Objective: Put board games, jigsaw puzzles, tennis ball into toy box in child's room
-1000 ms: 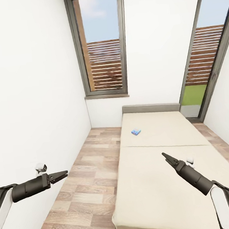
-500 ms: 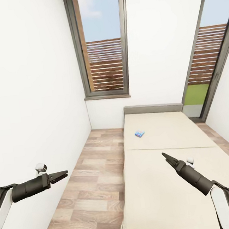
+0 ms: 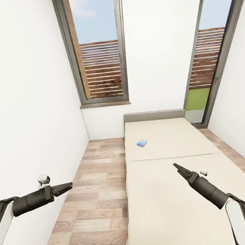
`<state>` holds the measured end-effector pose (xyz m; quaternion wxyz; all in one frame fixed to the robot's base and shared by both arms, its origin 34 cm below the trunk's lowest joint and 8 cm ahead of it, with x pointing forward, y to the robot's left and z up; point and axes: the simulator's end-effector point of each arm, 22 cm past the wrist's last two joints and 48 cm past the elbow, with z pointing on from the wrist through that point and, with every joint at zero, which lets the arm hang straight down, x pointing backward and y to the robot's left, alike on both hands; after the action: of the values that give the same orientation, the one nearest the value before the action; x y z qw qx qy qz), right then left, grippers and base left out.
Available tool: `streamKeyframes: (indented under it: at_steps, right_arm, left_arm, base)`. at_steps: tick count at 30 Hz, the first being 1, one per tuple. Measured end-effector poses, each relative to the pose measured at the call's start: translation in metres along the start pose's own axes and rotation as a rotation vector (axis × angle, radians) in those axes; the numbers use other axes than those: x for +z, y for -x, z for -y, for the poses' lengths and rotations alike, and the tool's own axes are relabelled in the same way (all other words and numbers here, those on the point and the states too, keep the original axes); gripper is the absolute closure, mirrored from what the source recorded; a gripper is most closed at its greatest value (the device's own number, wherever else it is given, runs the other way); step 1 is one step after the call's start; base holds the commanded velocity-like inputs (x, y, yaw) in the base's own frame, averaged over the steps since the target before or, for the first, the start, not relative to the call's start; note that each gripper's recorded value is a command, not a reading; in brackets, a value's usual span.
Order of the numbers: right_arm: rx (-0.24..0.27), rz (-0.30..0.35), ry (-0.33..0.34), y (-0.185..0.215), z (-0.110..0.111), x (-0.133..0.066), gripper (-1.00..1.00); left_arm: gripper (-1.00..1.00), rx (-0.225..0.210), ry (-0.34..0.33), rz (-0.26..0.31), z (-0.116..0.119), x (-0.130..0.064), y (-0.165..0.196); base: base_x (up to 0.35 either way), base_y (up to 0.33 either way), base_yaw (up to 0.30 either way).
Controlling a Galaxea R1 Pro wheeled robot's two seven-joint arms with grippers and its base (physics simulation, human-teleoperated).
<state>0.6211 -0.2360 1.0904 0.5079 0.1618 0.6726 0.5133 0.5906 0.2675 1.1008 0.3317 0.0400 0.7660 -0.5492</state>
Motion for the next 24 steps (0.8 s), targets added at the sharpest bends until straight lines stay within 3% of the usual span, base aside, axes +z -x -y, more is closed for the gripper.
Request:
streamKeyframes:
  at_steps: [14,24]
  right_arm:
    - [0.005,0.001,-0.007,-0.001,0.004,-0.001,-1.00]
    - [0.028,-0.007,-0.021,-0.006,0.013,-0.001,-1.00]
  left_arm:
    - [-1.00,-0.006,0.001,-0.003,-0.003,0.001,-0.001]
    - [-1.00,-0.010,0.003,-0.005,-0.005,0.002,-0.002]
  base:
    - [0.002,0.112,-0.257]
    - [0.000,0.026,-0.261]
